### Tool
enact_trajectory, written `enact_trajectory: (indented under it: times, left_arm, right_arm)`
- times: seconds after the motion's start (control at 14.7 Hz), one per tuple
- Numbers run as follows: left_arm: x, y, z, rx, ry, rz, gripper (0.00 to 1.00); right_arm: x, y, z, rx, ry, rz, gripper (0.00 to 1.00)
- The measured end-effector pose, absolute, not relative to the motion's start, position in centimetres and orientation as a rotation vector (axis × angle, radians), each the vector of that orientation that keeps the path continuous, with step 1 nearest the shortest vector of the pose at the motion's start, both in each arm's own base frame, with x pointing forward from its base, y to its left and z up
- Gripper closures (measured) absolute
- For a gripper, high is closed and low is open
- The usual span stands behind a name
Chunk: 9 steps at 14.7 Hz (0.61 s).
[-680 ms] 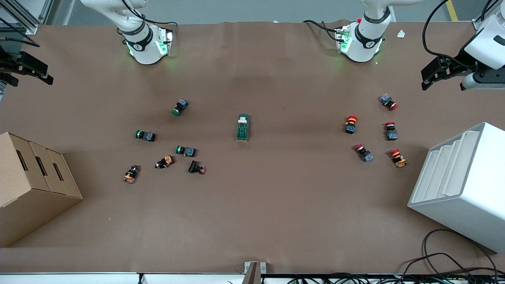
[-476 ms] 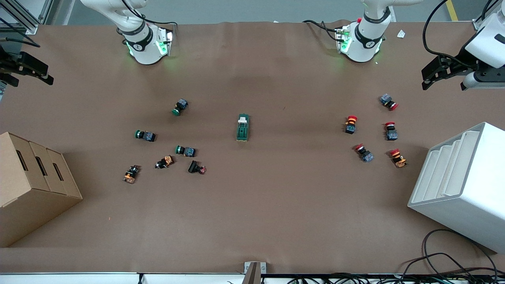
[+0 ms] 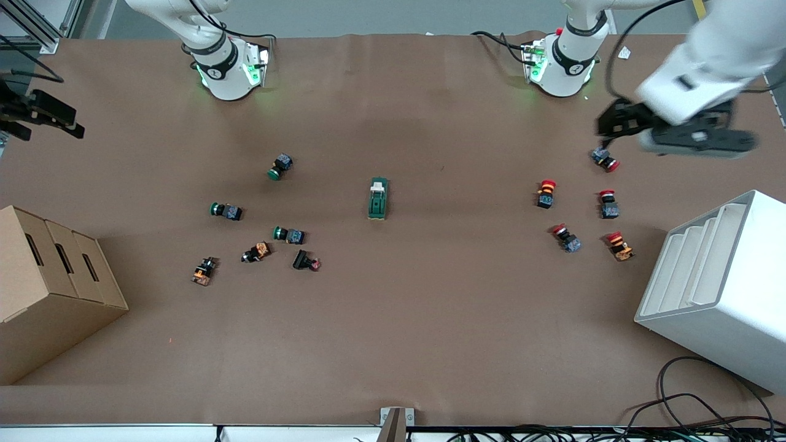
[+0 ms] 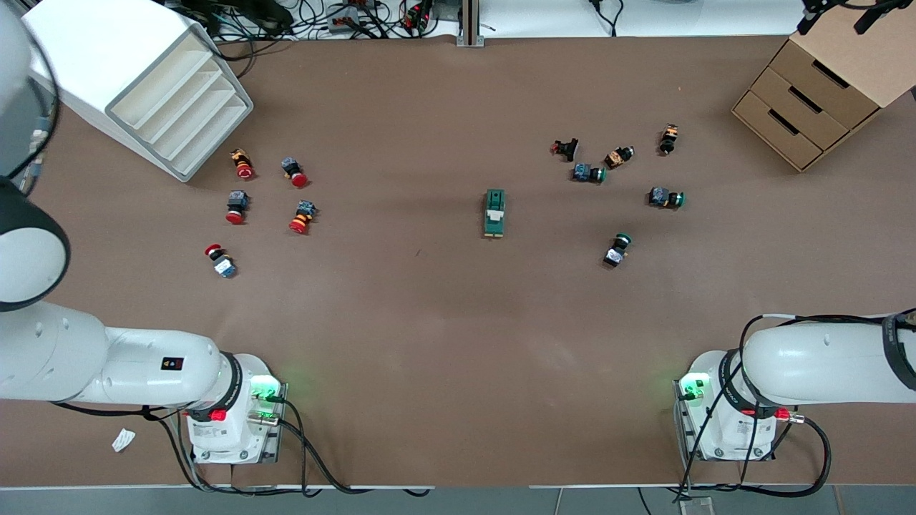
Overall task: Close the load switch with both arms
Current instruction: 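Move the left gripper over the green switch while the right gripper approaches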
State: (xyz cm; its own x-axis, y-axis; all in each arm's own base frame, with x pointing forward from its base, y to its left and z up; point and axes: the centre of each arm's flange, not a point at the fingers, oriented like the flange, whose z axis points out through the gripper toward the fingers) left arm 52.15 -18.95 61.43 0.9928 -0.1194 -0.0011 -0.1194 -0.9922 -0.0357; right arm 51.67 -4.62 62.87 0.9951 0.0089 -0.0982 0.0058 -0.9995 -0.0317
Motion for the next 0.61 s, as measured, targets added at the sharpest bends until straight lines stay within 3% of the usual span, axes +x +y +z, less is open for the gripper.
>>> enact_trajectory:
  times: [0.34, 0.61]
  left_arm:
    - [49.4, -34.6, 52.6, -3.194, -0.095, -0.026, 0.00]
    - [42.1, -43.9, 43.9, -3.144, -0.223, -0.167, 0.00]
  right_arm:
    - [54.4, -4.3, 57.9, -3.123, 0.117, 0.268, 0.00]
    - [56.1, 0.7, 54.6, -3.037, 0.571, 0.330, 0.00]
